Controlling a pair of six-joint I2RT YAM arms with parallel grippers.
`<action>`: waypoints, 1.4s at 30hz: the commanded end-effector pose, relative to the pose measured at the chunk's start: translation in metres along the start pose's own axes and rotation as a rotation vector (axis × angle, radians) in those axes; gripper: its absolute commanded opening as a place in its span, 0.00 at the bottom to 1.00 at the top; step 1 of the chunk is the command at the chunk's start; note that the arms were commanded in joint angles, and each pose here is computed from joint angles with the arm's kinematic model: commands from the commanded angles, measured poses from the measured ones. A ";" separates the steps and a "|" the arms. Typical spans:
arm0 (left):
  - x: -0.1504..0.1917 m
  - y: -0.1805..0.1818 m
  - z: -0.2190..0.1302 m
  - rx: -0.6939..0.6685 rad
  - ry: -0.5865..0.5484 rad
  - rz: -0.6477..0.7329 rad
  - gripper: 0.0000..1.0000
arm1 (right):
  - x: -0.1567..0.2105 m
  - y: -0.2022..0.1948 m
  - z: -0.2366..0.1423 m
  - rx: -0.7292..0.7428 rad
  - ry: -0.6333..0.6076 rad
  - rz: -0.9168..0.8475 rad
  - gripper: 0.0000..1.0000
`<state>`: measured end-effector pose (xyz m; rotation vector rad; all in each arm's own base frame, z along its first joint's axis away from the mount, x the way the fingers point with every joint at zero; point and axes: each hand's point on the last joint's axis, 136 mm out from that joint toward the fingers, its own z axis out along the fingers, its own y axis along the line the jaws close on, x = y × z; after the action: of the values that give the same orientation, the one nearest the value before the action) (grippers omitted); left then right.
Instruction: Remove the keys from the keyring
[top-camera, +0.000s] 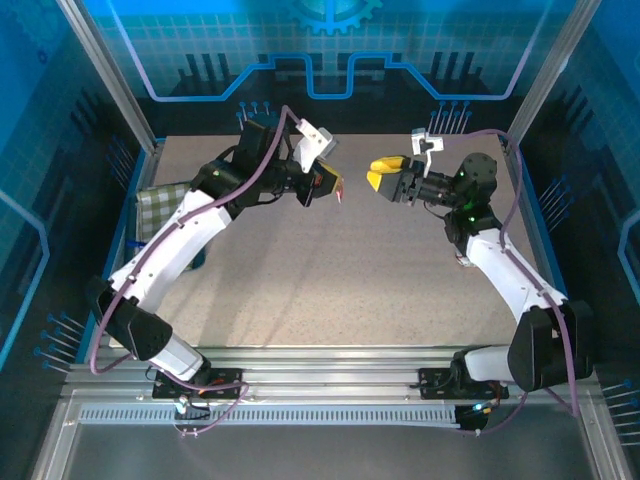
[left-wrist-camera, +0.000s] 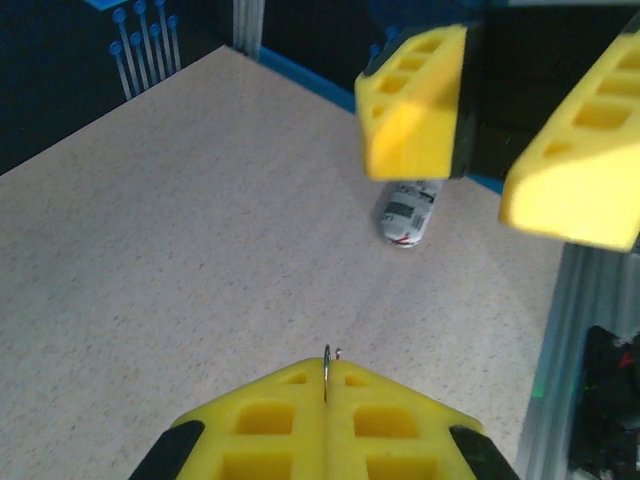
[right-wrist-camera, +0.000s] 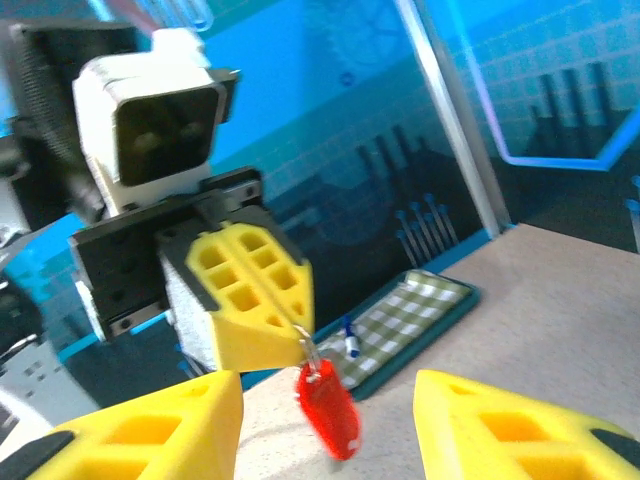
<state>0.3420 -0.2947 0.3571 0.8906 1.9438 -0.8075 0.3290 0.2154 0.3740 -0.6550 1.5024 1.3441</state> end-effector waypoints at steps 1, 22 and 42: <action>-0.021 -0.028 -0.019 0.113 -0.069 0.039 0.00 | -0.004 0.032 0.009 -0.123 0.007 -0.091 0.44; -0.037 -0.062 -0.042 0.266 -0.160 -0.006 0.00 | -0.005 0.071 0.019 -0.228 -0.003 -0.142 0.42; -0.038 -0.064 -0.045 0.275 -0.221 -0.034 0.00 | -0.008 0.079 0.022 -0.224 -0.040 -0.135 0.39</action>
<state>0.2963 -0.3073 0.4059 0.8876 1.7553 -1.1379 0.2778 0.2536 0.4078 -0.8387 1.3013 1.4507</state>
